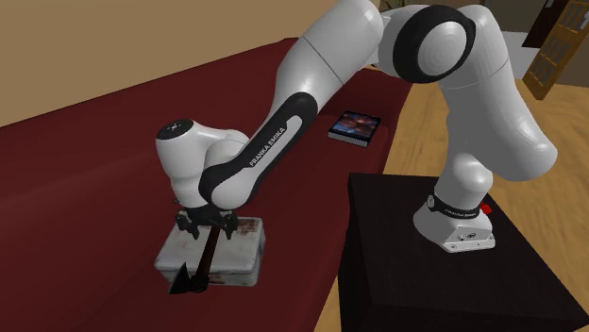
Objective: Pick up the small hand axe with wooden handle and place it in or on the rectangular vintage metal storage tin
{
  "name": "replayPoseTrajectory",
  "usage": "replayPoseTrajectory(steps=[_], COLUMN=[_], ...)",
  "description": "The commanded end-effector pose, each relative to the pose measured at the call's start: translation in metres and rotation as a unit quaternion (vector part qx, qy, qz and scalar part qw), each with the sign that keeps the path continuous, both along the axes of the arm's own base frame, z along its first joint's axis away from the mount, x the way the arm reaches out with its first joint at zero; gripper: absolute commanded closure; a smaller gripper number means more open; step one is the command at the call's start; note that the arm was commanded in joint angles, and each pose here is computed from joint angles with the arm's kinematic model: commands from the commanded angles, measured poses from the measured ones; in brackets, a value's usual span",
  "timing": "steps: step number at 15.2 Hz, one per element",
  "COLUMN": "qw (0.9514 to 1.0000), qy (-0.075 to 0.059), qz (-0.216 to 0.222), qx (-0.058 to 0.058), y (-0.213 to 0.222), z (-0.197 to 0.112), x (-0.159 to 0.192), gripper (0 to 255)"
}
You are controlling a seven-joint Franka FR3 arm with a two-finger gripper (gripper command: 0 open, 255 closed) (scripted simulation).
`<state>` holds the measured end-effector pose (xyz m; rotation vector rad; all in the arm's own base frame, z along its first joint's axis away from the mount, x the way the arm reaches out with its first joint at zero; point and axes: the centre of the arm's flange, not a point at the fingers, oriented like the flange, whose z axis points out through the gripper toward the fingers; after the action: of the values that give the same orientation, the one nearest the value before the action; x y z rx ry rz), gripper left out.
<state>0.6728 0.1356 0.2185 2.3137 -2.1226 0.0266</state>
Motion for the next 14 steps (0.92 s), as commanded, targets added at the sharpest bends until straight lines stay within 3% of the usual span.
replayPoseTrajectory(steps=[1,2,6,14], qw=[1.0000,1.0000,1.0000,1.0000], qy=[0.000,0.000,0.000,0.000], qz=[0.000,0.000,0.000,0.000], qx=[0.000,0.000,0.000,0.000], y=[0.000,0.001,0.002,0.002], z=[0.000,0.000,0.050,0.050], x=[0.000,0.000,0.000,0.000], gripper=[0,0,0,0])
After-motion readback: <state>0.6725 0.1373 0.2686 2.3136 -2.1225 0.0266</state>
